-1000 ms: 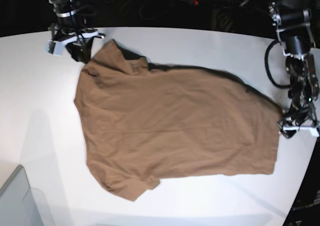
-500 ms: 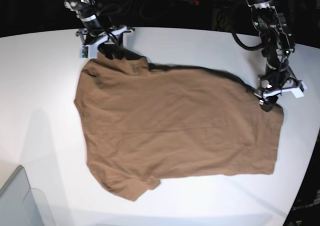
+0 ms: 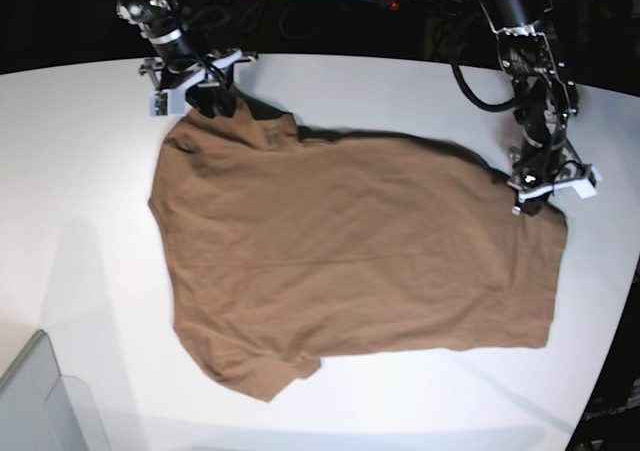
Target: Layout the t-shirt on the table in an organized manner, then fold the t-shirt properly
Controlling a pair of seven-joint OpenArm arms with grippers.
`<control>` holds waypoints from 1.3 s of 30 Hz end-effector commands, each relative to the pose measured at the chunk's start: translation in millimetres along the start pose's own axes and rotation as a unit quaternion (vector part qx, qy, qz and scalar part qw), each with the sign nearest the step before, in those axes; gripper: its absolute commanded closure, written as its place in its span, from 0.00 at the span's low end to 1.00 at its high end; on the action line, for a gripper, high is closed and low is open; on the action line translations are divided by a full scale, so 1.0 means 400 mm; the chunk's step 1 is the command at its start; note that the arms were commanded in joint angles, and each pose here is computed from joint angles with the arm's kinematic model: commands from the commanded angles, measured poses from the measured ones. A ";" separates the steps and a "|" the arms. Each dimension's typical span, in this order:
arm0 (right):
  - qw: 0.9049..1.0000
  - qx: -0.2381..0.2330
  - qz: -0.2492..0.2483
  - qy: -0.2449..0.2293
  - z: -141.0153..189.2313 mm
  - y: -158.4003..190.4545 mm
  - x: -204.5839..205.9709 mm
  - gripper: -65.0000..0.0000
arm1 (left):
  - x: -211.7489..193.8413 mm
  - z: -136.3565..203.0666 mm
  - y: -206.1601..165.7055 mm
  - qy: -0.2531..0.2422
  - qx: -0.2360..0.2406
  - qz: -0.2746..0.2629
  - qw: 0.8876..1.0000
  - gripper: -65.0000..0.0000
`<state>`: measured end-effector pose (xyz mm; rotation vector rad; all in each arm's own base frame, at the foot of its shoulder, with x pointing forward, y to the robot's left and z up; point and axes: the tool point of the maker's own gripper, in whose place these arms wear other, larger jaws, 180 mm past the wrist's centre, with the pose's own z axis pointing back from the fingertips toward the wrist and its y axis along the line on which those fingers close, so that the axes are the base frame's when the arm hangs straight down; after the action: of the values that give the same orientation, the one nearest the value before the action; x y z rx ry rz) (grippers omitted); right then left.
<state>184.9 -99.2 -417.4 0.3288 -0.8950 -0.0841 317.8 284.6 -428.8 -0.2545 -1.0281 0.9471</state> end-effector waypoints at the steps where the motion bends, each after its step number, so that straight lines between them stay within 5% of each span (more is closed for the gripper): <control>1: 1.000 0.007 0.001 -0.017 0.005 0.008 0.021 0.72 | 0.008 -0.009 -0.023 0.004 -0.005 0.003 1.000 0.93; 2: 1.000 0.007 0.002 -0.017 0.006 0.006 0.021 0.72 | 0.013 -0.012 -0.033 0.003 -0.007 0.005 1.000 1.00; 10: 1.000 0.006 0.007 -0.016 0.007 0.000 0.022 0.72 | 0.119 0.005 -0.185 -0.050 -0.074 -0.020 0.996 1.00; 15: 1.000 0.006 0.007 -0.015 0.007 0.000 0.021 0.72 | 0.130 -0.013 -0.352 -0.055 -0.130 -0.114 0.983 1.00; 19: 1.000 0.004 0.019 -0.012 0.010 -0.016 0.023 0.72 | 0.080 -0.021 -0.496 -0.055 -0.166 -0.213 0.961 0.99; 26: 1.000 0.004 0.020 -0.013 0.010 -0.017 0.025 0.72 | -0.140 -0.053 -0.695 -0.013 -0.201 -0.383 0.901 0.99; 31: 1.000 0.004 0.020 -0.013 0.010 -0.017 0.025 0.72 | -0.285 -0.079 -0.729 0.032 -0.197 -0.460 0.865 0.75; 36: 1.000 0.004 0.021 -0.013 0.010 -0.017 0.025 0.72 | -0.294 -0.076 -0.734 0.032 -0.199 -0.462 0.864 0.45; 39: 1.000 0.004 0.021 -0.013 0.010 -0.017 0.025 0.72 | -0.238 -0.081 -0.733 0.009 -0.193 -0.454 0.870 0.38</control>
<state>184.4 -109.1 -418.6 0.3072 -0.8908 -0.0531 471.6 41.3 -361.5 -0.0895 -1.0564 -0.1306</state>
